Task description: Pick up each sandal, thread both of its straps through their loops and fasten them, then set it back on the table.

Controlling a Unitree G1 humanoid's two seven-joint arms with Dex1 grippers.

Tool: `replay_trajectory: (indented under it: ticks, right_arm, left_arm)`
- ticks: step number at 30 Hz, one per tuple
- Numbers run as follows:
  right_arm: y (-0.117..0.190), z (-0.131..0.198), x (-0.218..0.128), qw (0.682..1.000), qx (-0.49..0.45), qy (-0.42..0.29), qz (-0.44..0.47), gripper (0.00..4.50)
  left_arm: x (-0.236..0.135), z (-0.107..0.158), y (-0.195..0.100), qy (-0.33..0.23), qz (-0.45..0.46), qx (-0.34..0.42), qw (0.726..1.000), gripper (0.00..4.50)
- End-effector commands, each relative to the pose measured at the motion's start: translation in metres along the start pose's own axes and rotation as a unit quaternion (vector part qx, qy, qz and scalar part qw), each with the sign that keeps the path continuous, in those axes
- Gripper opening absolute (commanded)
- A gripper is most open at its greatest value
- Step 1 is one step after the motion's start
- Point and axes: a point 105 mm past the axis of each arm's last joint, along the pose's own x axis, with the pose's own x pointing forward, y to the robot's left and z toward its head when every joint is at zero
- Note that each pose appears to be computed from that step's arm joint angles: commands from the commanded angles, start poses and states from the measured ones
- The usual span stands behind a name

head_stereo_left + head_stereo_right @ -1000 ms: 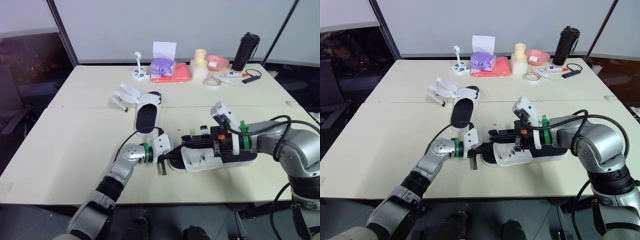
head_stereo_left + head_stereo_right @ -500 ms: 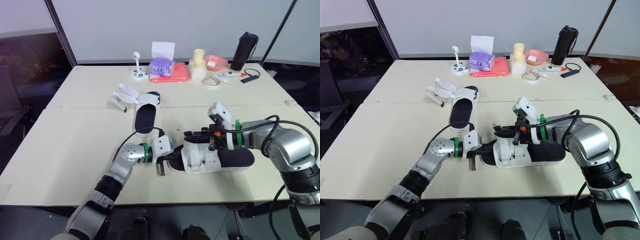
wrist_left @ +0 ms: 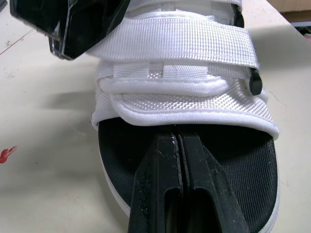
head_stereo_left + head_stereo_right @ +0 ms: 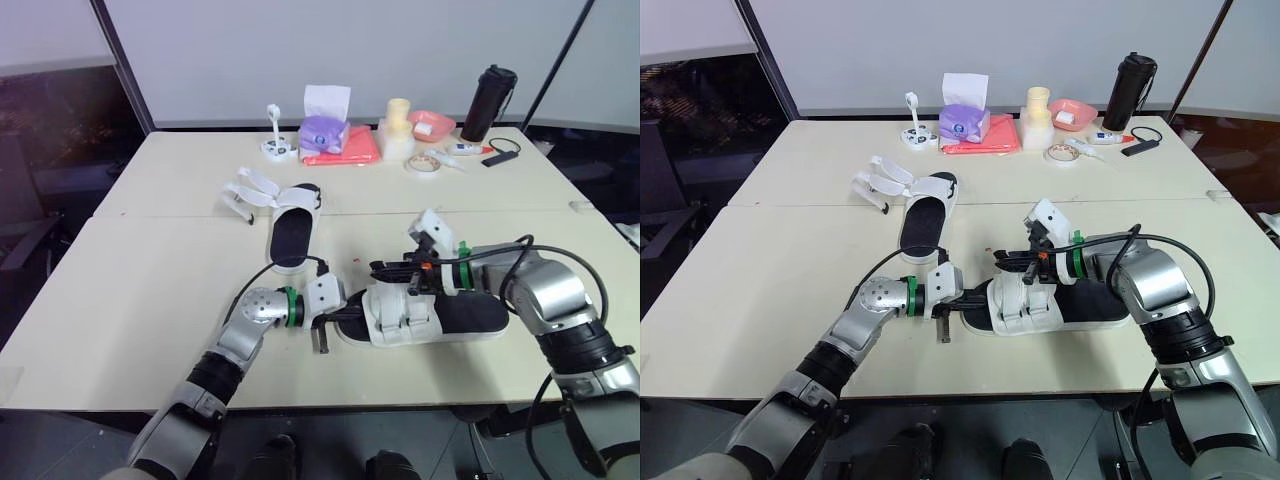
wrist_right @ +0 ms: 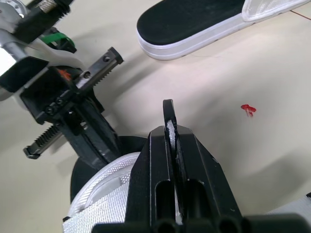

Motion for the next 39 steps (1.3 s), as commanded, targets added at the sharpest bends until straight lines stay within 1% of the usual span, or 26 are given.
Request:
replay_trajectory:
  ticks: [1, 5, 8, 9, 10, 11, 15, 20, 25, 27, 28, 30, 32, 34, 36, 39]
  right_arm:
    - [-0.011, 0.009, -0.005, 0.999, -0.032, -0.004, -0.035, 0.01]
    - [-0.016, -0.005, -0.002, 0.998, -0.035, 0.03, -0.052, 0.01]
    - [-0.017, -0.01, -0.004, 0.997, -0.035, 0.038, -0.056, 0.01]
    - [-0.017, -0.01, -0.005, 0.997, -0.033, 0.039, -0.055, 0.61]
    - [-0.017, -0.011, -0.006, 0.997, -0.032, 0.039, -0.054, 0.94]
    - [-0.017, -0.011, -0.007, 0.997, -0.035, 0.04, -0.054, 1.43]
    - [-0.03, -0.002, -0.01, 0.991, -0.08, 0.031, -0.105, 3.48]
    - [-0.042, 0.002, -0.009, 0.983, -0.118, 0.037, -0.137, 3.48]
    - [-0.05, 0.003, 0.0, 0.969, -0.184, 0.064, -0.152, 3.48]
    - [-0.053, 0.007, 0.003, 0.965, -0.2, 0.061, -0.156, 3.48]
    - [-0.054, 0.014, 0.001, 0.963, -0.209, 0.051, -0.161, 3.48]
    - [-0.057, 0.036, -0.009, 0.956, -0.227, 0.022, -0.183, 3.48]
    - [-0.061, 0.057, -0.024, 0.942, -0.257, 0.002, -0.214, 3.48]
    - [-0.06, 0.067, -0.039, 0.928, -0.287, -0.002, -0.236, 3.48]
    - [-0.056, 0.068, -0.054, 0.914, -0.319, 0.007, -0.249, 3.48]
    - [-0.045, 0.052, -0.071, 0.888, -0.377, 0.044, -0.26, 3.48]
  left_arm:
    - [0.003, -0.035, -0.028, 0.061, -0.048, -0.032, 0.996, 0.0]
    - [0.003, -0.035, -0.027, 0.061, -0.045, -0.031, 0.997, 0.0]
    - [0.003, -0.035, -0.026, 0.061, -0.044, -0.03, 0.997, 0.0]
    - [0.003, -0.035, -0.026, 0.062, -0.043, -0.029, 0.997, 0.0]
    - [0.003, -0.035, -0.025, 0.062, -0.043, -0.029, 0.997, 0.0]
    - [0.003, -0.035, -0.025, 0.062, -0.042, -0.029, 0.997, 0.0]
    - [0.003, -0.034, -0.024, 0.061, -0.042, -0.027, 0.997, 0.0]
    - [0.004, -0.034, -0.024, 0.06, -0.041, -0.026, 0.997, 0.0]
    - [0.003, -0.034, -0.023, 0.06, -0.038, -0.027, 0.997, 0.0]
    - [0.002, -0.034, -0.022, 0.059, -0.035, -0.027, 0.997, 0.0]
    - [0.001, -0.034, -0.022, 0.059, -0.032, -0.029, 0.997, 0.0]
    - [-0.001, -0.034, -0.019, 0.054, -0.022, -0.032, 0.998, 0.0]
    - [-0.004, -0.031, -0.015, 0.046, -0.012, -0.036, 0.998, 0.0]
    - [-0.007, -0.025, -0.011, 0.035, -0.002, -0.039, 0.999, 0.0]
    - [-0.012, -0.019, -0.005, 0.024, 0.009, -0.039, 0.999, 0.0]
    - [-0.02, -0.007, 0.005, 0.006, 0.024, -0.044, 0.999, 0.0]
